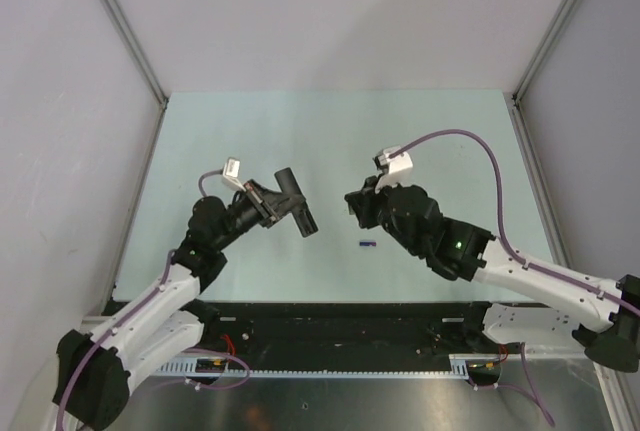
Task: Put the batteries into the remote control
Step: Load the battery into the remote control.
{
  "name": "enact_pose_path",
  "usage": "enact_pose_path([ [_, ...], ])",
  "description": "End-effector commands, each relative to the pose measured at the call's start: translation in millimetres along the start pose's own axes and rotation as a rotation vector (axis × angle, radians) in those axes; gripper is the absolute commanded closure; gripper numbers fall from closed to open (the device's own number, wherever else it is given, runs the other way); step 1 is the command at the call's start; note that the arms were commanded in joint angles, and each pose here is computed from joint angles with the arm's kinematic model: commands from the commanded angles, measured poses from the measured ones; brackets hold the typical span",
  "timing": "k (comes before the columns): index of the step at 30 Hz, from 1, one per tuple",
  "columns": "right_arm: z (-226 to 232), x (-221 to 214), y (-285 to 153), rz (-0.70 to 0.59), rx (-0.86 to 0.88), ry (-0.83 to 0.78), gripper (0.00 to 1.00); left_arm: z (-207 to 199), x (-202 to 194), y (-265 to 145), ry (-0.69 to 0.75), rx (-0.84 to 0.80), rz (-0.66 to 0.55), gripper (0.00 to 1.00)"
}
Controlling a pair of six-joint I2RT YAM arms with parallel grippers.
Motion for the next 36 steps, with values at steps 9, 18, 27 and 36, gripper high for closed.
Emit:
enact_pose_path([
  [9,54.4,8.9,-11.8,-0.272,0.059,0.024,1.0,-40.1,8.5,28.0,-0.001,-0.072,-0.023,1.0],
  [18,65.8,2.0,-0.2,-0.273,0.068,0.038,1.0,-41.3,5.8,33.4,-0.01,-0.086,0.01,1.0],
  [27,67.3,-6.9,2.8,-0.28,0.045,0.03,1.0,-49.4,4.5,32.8,-0.052,-0.134,0.04,1.0],
  [36,72.6,-12.4,6.4,-0.3,0.021,0.005,1.0,-54.5,2.7,30.6,-0.1,-0.165,0.075,1.0],
])
Point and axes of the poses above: each gripper's point midway between its finger pads, its own y axis out along the fingers, its own z axis along the line the jaws close on, x = y × z, the point moved 10 cm from there along -y, back along the fingers, and after that the axes turned 8 degrees about -y, right-handed, at the moved point
